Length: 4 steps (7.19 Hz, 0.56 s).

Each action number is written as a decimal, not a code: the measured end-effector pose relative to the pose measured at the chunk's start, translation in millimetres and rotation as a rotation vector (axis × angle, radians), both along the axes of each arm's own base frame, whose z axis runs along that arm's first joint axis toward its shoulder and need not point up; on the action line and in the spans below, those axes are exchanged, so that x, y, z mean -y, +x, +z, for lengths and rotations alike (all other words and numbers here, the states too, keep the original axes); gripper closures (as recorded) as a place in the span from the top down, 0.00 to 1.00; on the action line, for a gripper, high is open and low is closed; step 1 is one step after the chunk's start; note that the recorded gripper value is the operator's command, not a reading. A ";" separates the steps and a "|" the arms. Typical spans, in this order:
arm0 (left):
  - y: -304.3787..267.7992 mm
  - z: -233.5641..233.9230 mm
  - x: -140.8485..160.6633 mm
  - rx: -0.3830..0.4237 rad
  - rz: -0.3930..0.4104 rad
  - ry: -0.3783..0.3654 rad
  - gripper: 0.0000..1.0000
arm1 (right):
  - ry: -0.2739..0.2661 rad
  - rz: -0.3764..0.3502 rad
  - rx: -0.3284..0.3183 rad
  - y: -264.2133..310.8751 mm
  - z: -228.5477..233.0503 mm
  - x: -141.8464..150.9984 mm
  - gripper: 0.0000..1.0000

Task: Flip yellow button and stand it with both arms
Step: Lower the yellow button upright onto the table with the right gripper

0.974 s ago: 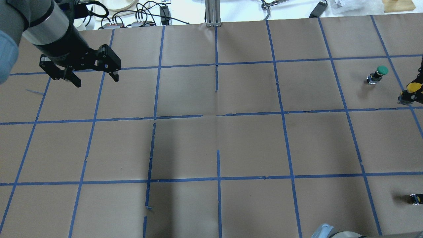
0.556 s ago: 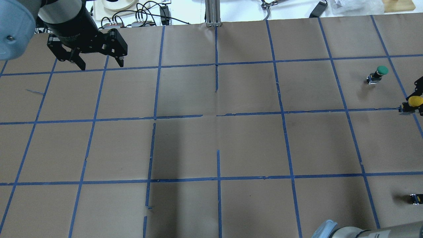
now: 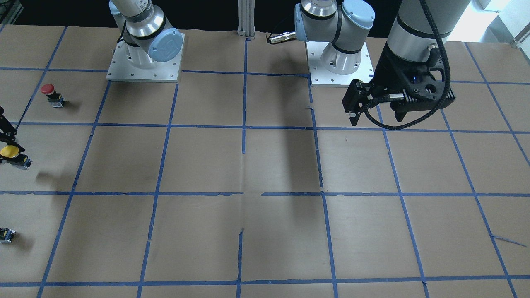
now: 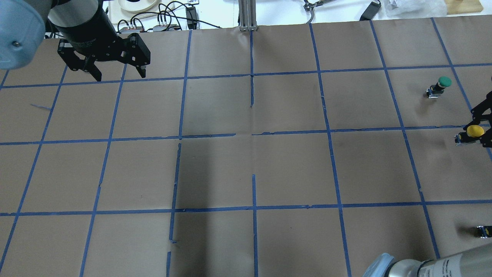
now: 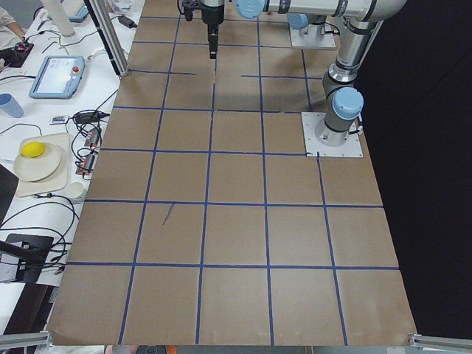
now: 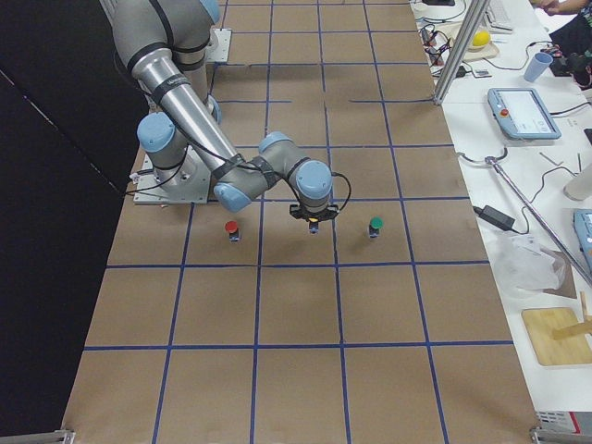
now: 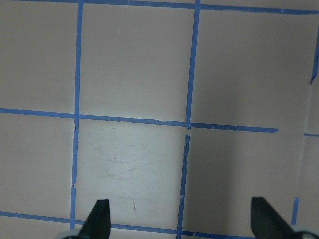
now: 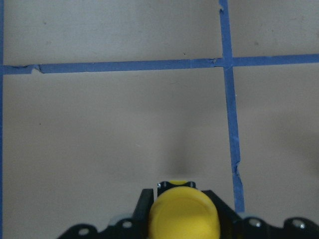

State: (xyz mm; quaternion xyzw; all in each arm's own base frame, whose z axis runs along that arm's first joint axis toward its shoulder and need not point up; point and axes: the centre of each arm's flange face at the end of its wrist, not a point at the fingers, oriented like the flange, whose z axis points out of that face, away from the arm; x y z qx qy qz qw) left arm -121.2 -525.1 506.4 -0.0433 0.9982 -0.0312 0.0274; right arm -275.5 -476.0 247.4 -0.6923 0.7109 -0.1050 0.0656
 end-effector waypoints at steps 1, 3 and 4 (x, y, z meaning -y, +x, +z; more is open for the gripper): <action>0.1 0.5 0.2 -0.002 -0.001 -0.004 1.00 | 0.001 0.022 0.017 0.8 -5.0 -0.1 0.07; -1.0 1.8 0.7 -0.040 -0.005 -0.009 1.00 | 0.010 0.074 0.039 -0.4 -9.6 -4.2 0.08; -0.9 3.1 0.3 -0.049 -0.005 -0.012 1.00 | 0.010 0.090 0.041 -2.8 -11.0 -6.1 0.08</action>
